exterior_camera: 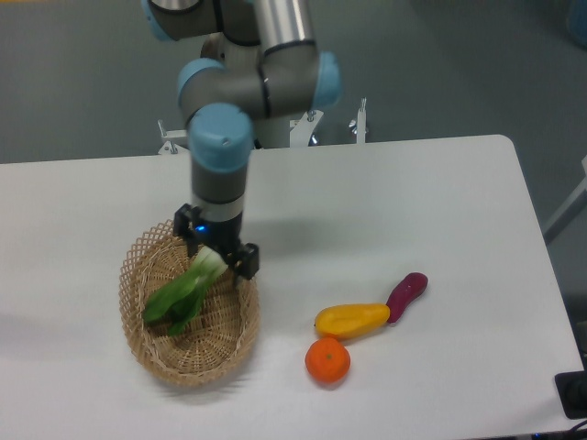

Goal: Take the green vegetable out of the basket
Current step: 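Lower the gripper onto the bok choy stem and close it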

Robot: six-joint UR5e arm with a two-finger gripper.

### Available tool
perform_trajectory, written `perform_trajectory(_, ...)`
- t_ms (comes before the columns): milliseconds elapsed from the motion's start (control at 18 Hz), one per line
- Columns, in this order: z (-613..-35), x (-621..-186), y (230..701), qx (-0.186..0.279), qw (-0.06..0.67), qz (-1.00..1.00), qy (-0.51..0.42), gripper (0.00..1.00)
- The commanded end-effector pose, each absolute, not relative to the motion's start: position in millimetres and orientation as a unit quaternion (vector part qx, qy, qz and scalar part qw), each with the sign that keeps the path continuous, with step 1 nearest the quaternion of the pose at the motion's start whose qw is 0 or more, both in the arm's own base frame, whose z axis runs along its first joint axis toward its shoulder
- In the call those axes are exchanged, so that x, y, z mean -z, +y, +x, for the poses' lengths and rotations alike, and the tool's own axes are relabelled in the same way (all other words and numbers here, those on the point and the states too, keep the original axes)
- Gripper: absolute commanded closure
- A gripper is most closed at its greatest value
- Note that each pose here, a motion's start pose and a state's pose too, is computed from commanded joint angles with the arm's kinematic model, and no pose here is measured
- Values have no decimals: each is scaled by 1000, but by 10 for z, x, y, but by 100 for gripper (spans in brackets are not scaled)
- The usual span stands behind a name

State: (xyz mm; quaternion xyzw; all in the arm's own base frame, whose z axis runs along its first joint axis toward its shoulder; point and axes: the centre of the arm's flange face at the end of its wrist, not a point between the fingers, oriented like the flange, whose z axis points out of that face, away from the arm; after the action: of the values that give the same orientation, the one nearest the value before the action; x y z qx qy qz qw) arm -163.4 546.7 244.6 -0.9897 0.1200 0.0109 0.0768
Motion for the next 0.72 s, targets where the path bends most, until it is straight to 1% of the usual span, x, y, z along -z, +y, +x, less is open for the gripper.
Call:
perform_trajectory(222,-1536,-2241,5573,-14,79,-991,103,0)
perform_trajectory(722,-1490,-2096,5615,-14,65,-992,108,0)
